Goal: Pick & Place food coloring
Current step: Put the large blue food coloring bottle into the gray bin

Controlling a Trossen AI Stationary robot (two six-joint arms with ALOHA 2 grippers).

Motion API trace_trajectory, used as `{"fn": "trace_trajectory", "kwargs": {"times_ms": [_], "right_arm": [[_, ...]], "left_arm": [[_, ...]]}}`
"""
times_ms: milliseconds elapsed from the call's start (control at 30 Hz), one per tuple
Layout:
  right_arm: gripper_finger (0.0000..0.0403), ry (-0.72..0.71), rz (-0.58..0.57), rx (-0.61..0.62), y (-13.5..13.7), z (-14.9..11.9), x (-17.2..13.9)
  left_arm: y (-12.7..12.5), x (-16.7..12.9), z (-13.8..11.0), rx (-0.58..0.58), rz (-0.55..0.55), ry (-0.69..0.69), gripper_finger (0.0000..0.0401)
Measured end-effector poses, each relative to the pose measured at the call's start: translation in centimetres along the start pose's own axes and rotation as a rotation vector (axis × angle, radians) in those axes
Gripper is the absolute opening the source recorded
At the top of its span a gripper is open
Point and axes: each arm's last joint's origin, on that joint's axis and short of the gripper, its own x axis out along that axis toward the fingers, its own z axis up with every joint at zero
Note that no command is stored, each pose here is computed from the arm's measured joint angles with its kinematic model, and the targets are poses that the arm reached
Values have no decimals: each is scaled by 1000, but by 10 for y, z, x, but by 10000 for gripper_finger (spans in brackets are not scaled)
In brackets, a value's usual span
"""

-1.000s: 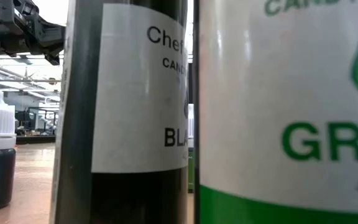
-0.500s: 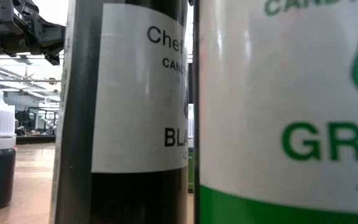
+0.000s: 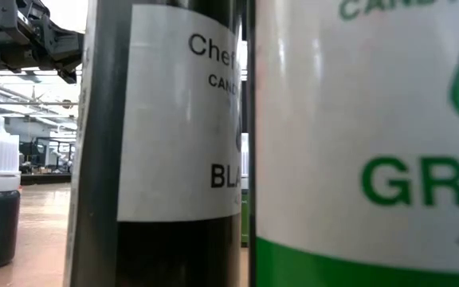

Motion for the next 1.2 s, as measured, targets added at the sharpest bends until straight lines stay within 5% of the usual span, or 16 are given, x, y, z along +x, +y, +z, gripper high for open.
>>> {"fn": "trace_trajectory", "kwargs": {"times_ms": [1200], "right_arm": [[110, 109, -128, 71, 9, -71, 26]], "left_arm": [[0, 0, 0, 1, 8, -4, 58]]}}
